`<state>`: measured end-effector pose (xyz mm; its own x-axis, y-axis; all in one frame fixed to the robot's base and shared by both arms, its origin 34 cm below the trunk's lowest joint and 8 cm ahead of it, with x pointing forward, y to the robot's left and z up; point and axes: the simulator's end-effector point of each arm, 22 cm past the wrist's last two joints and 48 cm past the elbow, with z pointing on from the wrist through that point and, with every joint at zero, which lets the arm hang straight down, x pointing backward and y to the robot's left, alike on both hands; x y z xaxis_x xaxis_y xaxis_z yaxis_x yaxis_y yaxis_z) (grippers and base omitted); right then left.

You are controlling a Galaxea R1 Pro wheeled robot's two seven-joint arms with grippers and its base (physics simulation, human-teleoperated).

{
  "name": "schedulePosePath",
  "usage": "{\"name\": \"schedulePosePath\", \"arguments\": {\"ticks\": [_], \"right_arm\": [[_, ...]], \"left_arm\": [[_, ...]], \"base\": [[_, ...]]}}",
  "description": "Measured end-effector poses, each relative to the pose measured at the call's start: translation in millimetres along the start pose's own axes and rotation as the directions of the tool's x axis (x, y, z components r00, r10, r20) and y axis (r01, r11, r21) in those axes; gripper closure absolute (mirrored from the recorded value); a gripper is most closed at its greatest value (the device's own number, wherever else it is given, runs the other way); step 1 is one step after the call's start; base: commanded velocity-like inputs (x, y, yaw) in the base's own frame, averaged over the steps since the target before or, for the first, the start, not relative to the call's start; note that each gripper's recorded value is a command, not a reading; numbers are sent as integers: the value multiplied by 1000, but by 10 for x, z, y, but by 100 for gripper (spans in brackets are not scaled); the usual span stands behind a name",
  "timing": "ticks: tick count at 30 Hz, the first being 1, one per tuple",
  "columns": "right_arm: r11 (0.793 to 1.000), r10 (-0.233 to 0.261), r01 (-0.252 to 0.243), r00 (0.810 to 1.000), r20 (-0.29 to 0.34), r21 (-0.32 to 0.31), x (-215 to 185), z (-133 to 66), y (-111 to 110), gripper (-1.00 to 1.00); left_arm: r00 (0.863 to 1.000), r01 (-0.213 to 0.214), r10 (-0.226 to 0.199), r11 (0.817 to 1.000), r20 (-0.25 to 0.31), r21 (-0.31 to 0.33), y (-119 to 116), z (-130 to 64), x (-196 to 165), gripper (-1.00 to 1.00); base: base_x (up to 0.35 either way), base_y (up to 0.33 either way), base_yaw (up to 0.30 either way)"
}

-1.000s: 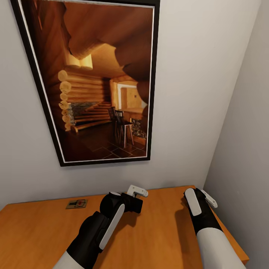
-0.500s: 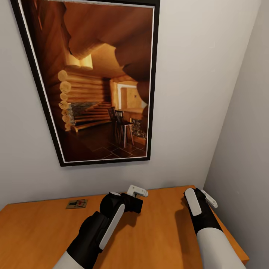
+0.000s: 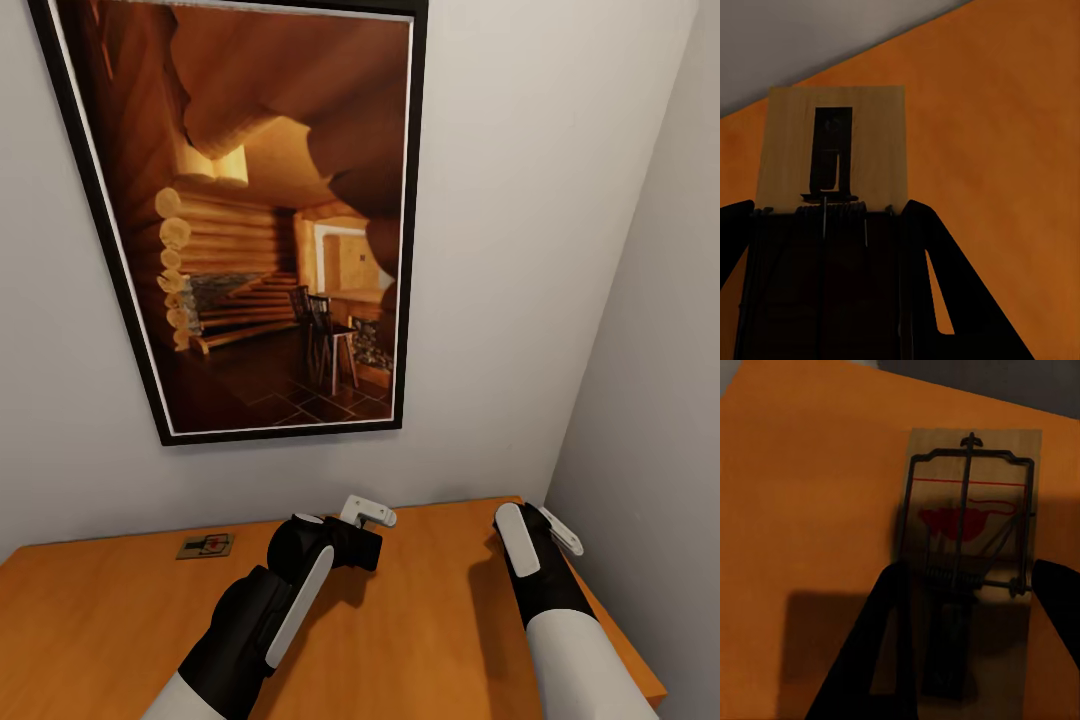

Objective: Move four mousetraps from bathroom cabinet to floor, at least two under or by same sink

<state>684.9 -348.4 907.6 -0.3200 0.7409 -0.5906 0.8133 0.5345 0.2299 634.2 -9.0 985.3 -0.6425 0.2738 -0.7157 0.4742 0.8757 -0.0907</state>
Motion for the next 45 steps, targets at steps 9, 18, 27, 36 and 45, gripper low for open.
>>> {"name": "schedulePosePath", "arguments": {"ticks": [9,18,27,36,45], "right_arm": [[1000,-1,1,1000,-1,-1,0,1,1,100],[1000,-9,9,1000,-1,-3,1,2,2,100],[1000,-13,13,1000,-1,-3,0,4,3,100],[1000,-14,14,1000,0,-4,1,4,5,100],[1000,-21,21,1000,-9,0,20,-15,-4,100]], "left_arm": [[1000,0,0,1000,0,0,0,0,0,100],[1000,0,0,1000,0,0,0,0,0,100],[1000,0,0,1000,0,0,0,0,0,100],[1000,0,0,1000,0,0,0,0,0,100],[1000,0,0,1000,0,0,-9,-35,-24,100]], "base": [[0,0,0],[0,0,0],[0,0,0],[0,0,0],[0,0,0]]}}
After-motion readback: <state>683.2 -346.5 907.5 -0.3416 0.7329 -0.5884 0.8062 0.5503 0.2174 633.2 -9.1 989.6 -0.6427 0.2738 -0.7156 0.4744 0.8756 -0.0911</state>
